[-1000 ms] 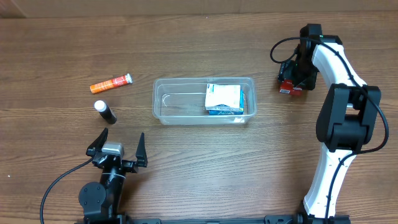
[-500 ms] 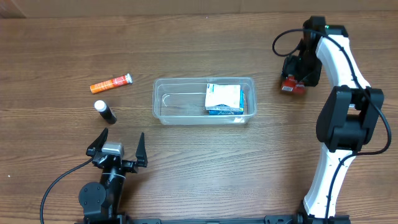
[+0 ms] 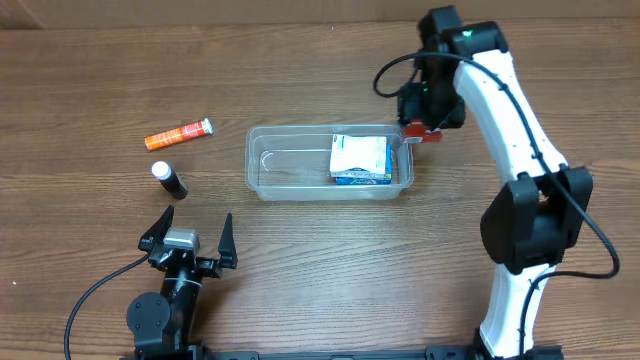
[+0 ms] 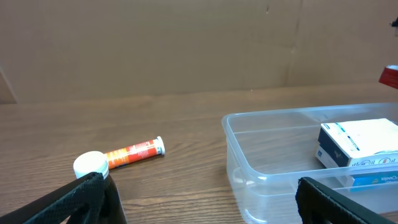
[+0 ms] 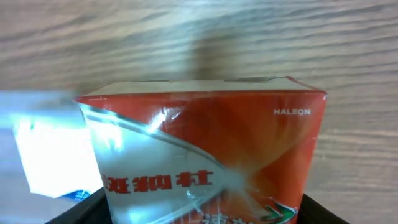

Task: Pack container
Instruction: 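Lower the red box into the container and open the right gripper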

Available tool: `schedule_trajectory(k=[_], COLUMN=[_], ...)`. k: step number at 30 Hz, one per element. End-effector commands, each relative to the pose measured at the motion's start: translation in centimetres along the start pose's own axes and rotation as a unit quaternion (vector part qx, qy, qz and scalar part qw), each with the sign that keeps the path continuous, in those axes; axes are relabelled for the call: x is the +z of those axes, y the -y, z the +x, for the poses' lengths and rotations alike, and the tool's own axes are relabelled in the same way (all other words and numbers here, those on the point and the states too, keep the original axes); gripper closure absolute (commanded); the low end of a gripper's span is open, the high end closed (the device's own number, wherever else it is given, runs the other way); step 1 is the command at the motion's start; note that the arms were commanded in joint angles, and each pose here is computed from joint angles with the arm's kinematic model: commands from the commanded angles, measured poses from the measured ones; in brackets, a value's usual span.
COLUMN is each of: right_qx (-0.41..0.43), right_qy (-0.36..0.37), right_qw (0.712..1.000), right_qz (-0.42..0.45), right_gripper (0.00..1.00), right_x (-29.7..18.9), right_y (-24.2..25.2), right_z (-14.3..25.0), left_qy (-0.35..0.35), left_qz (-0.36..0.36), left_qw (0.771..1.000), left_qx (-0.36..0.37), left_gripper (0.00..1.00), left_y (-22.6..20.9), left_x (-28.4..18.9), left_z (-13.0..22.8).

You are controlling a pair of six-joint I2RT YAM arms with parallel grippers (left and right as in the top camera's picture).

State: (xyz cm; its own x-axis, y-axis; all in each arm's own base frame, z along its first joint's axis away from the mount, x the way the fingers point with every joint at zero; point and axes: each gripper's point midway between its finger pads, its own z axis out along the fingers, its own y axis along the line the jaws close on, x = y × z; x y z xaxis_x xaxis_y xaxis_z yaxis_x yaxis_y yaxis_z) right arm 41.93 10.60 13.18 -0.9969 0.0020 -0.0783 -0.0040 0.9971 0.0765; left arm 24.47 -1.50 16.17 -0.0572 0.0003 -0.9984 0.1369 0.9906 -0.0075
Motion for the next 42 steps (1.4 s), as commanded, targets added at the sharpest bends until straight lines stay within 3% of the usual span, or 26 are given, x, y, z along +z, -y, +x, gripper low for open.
schedule_trajectory(k=[1, 10, 15, 17, 25, 29, 32, 35, 42], right_qx=[-0.038, -0.152, -0.269, -0.312, -0.417, -0.375, -0.252, -0.159, -0.061], right_qy=[0.033, -0.025, -0.030, -0.023, -0.013, -0.013, -0.032, -0.043, -0.066], right_qw=[0.999, 0.988, 0.962, 0.949, 0.908, 0.926, 0.966, 0.986, 0.994], right_qz=[0.005, 0.019, -0.025, -0.039, -0.048, -0.049, -0.036, -0.035, -0.066], right_gripper=[0.32, 0.32, 0.31, 0.26, 0.24, 0.24, 0.23, 0.25, 0.35], right_x=[-3.5, -3.0, -2.7, -2.5, -1.2, -1.3, -1.3, -1.4, -1.1], right_y=[-2.4, -6.9, -8.7, -9.2, -8.7, -7.7, -6.0, -5.2, -6.6], right_z=[0.8, 5.5, 6.1, 5.9, 5.1, 4.6, 4.7, 4.8, 5.7], left_qy=[0.003, 0.003, 0.003, 0.003, 0.003, 0.003, 0.003, 0.003, 0.003], left_qz=[-0.001, -0.001, -0.001, -0.001, -0.001, -0.001, -0.001, -0.001, -0.001], left_qw=[1.000, 1.000, 1.000, 1.000, 1.000, 1.000, 1.000, 1.000, 1.000], left_qx=[0.005, 0.005, 0.005, 0.005, 0.005, 0.005, 0.005, 0.005, 0.005], left_gripper=[0.00, 0.00, 0.00, 0.00, 0.00, 0.00, 0.00, 0.00, 0.00], left_y=[-0.1, -0.1, -0.1, -0.1, -0.1, -0.1, -0.1, -0.1, -0.1], left_x=[0.0, 0.0, 0.0, 0.0, 0.0, 0.0, 0.0, 0.0, 0.0], left_z=[0.0, 0.0, 0.0, 0.0, 0.0, 0.0, 0.0, 0.0, 0.0])
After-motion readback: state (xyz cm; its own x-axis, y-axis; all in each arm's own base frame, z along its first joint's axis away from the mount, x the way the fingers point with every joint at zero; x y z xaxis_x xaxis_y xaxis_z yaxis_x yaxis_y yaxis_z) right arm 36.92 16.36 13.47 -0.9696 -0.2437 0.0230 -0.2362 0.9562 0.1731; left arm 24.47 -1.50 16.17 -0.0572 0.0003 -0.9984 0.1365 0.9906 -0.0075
